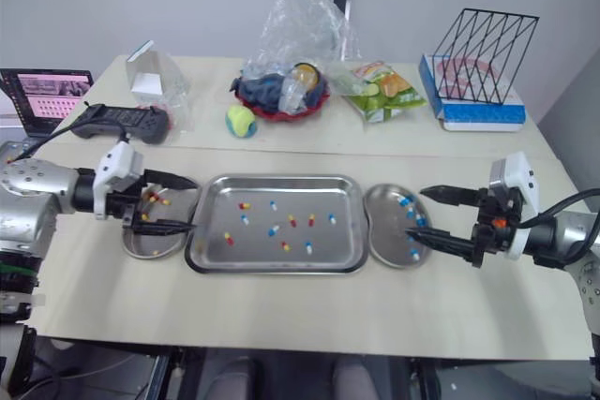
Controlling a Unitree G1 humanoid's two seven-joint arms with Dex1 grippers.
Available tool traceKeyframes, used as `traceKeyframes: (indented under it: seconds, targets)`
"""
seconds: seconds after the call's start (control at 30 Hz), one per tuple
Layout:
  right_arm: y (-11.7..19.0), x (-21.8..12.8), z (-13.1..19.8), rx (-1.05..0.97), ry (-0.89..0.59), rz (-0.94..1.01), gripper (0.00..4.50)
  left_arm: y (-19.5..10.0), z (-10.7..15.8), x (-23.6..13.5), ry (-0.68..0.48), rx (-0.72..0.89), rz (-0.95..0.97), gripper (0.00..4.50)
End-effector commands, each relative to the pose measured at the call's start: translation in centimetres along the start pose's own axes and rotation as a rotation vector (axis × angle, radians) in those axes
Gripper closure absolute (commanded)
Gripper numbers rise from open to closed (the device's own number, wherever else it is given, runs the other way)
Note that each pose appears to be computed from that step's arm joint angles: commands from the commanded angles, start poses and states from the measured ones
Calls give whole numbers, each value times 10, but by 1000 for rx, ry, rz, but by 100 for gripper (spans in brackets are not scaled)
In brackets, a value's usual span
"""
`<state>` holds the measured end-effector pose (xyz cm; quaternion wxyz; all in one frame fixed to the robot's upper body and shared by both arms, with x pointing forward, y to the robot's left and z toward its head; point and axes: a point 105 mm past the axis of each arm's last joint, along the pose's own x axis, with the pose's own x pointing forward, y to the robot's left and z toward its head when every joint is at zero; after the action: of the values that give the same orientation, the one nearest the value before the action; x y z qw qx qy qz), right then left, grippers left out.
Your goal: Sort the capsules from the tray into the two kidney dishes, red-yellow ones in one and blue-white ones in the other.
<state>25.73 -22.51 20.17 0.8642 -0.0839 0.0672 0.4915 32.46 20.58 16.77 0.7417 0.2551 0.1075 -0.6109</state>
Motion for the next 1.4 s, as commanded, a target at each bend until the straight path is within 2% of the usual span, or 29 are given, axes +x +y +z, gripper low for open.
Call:
traceKeyframes:
  seconds: [0.03, 0.2, 0.23, 0.47, 0.6, 1.03, 1.4]
  targets:
    - [5, -6, 13, -48, -42, -28, 3, 3, 3, 11, 10, 67, -55, 0]
    - [7, -12, 9, -42, -48, -92, 3, 1, -8, 32, 74, 119, -143, 0]
    - [8, -12, 8, -37, -52, -101, 0, 1, -10, 33, 86, 119, -152, 55]
    - [12, -15, 4, -23, -56, -138, 0, 7, -13, 42, 110, 147, -167, 277]
    - [15, -13, 3, -28, -53, -150, 0, 0, -12, 60, 118, 169, -233, 277]
    - [15, -15, -1, -62, -27, -188, 0, 5, -12, 64, 190, 224, -262, 277]
    - [14, -13, -1, -83, -17, -192, 0, 8, -20, 64, 312, 279, -315, 277]
